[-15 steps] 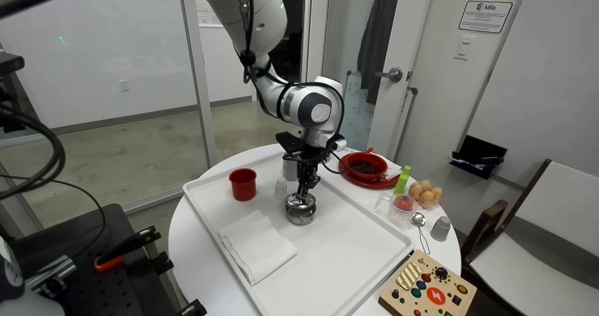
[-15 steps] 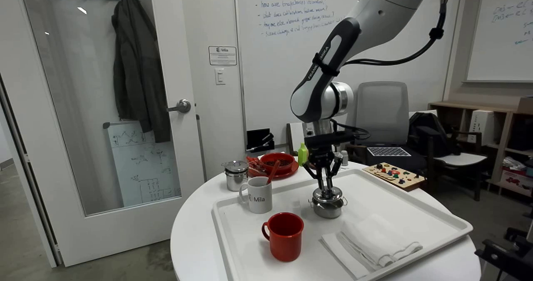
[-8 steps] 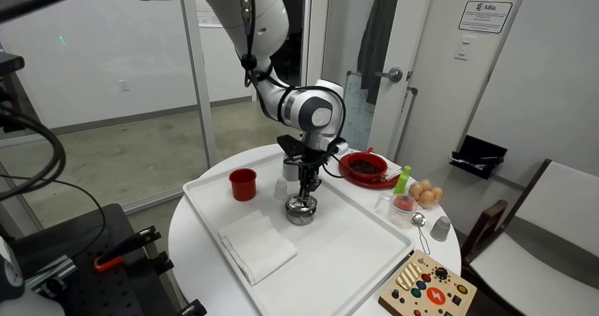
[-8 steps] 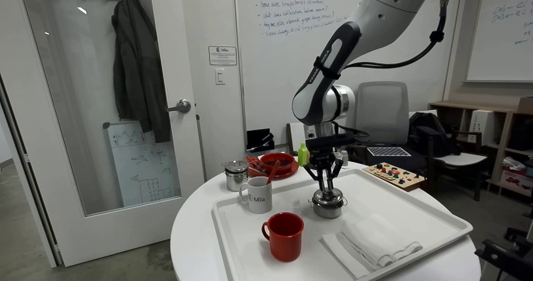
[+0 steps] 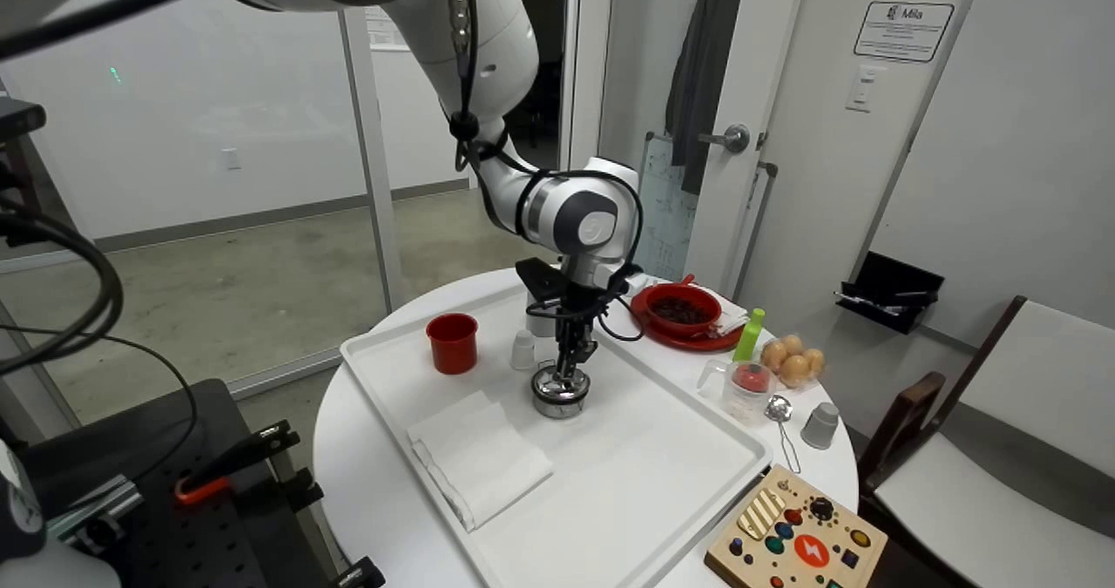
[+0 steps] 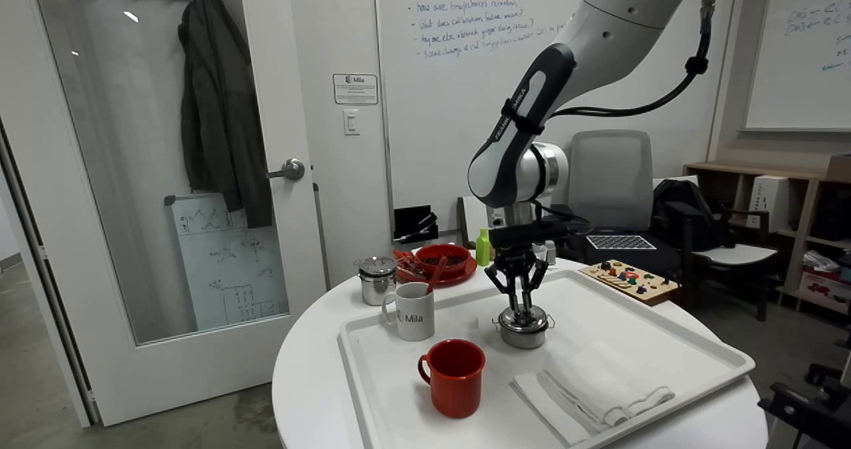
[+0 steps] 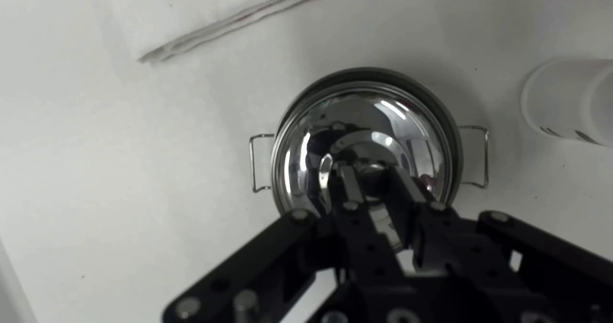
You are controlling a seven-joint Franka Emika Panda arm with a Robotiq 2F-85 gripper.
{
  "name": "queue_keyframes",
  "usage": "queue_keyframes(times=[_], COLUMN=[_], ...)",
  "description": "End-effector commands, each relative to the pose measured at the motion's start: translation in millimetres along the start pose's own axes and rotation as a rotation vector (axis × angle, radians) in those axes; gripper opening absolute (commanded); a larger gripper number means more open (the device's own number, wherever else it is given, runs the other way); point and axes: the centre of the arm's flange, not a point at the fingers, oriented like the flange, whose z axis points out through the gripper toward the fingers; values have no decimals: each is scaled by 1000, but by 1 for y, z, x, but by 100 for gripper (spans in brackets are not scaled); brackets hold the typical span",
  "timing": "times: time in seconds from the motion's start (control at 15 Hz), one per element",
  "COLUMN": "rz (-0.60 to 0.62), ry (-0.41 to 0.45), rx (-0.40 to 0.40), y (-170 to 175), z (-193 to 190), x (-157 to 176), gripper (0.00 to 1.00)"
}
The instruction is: Take the silver lid from the table and place it on the the silver pot
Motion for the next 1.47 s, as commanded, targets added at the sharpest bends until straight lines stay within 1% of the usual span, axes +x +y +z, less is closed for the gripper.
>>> queue_keyframes(times=[0.0,0.13,0.2,0.27,0.33,0.47,0.73,0.8,0.87,1.07,1.4], rz=[12,5,5,6,5,6,5,4,4,5,8], ry=[4,-2,-4,-7,-9,-11,-3,-1,0,4,-14], rx=[24,22,20,18,17,17,18,20,24,36,45], y=[-5,-5,-5,-5,-4,-4,-3,-2,-1,1,1], z=[4,7,9,10,11,12,12,11,10,6,5], x=[5,6,6,7,7,7,6,5,5,4,2], gripper=[10,9,11,36,47,58,88,93,99,100,100])
